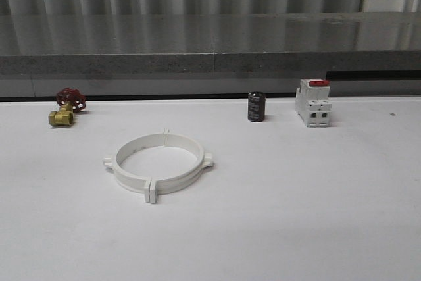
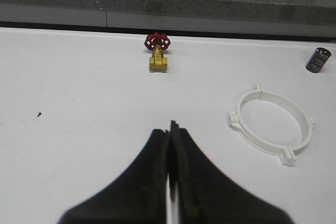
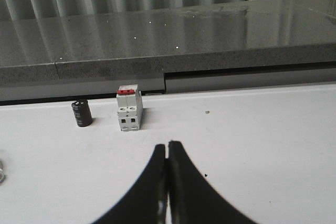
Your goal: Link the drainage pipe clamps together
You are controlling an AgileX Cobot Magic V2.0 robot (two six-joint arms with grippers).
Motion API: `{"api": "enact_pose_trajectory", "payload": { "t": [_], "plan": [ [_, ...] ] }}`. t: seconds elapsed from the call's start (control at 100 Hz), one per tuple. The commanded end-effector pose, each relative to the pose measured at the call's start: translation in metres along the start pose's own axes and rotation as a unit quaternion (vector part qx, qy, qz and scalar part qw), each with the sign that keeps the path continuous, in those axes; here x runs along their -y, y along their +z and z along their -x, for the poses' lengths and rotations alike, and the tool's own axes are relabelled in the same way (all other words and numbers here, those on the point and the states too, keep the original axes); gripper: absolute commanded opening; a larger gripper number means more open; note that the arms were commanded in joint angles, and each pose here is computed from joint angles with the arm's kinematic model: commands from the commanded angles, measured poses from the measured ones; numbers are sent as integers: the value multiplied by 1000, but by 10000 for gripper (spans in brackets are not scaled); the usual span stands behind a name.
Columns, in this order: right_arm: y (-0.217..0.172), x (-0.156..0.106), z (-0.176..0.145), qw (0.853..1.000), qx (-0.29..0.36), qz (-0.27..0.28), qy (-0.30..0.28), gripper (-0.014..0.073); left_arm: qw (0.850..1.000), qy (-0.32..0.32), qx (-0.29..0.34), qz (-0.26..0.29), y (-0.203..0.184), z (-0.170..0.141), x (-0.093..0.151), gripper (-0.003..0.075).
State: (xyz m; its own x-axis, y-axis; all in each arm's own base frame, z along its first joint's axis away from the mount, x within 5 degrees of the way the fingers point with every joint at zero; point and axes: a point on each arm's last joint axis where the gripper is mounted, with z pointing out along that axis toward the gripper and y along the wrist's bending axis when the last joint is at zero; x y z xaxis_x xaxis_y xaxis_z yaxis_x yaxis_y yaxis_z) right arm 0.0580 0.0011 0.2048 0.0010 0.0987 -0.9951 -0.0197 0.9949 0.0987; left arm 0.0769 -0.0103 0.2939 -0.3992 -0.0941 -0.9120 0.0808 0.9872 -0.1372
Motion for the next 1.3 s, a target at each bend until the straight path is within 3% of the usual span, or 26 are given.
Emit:
{"api": "enact_pose_trajectory", "payload": {
  "t": [0.0,1.29],
  "plan": [
    [-4,-1,12,997,72,5,-9,-67,999,-2,46,-12,-4,14,3,-20],
    [-5,-1,13,996,89,7,-9,-67,999,-6,51,-16,-4,14,3,-20]
  ]
}}
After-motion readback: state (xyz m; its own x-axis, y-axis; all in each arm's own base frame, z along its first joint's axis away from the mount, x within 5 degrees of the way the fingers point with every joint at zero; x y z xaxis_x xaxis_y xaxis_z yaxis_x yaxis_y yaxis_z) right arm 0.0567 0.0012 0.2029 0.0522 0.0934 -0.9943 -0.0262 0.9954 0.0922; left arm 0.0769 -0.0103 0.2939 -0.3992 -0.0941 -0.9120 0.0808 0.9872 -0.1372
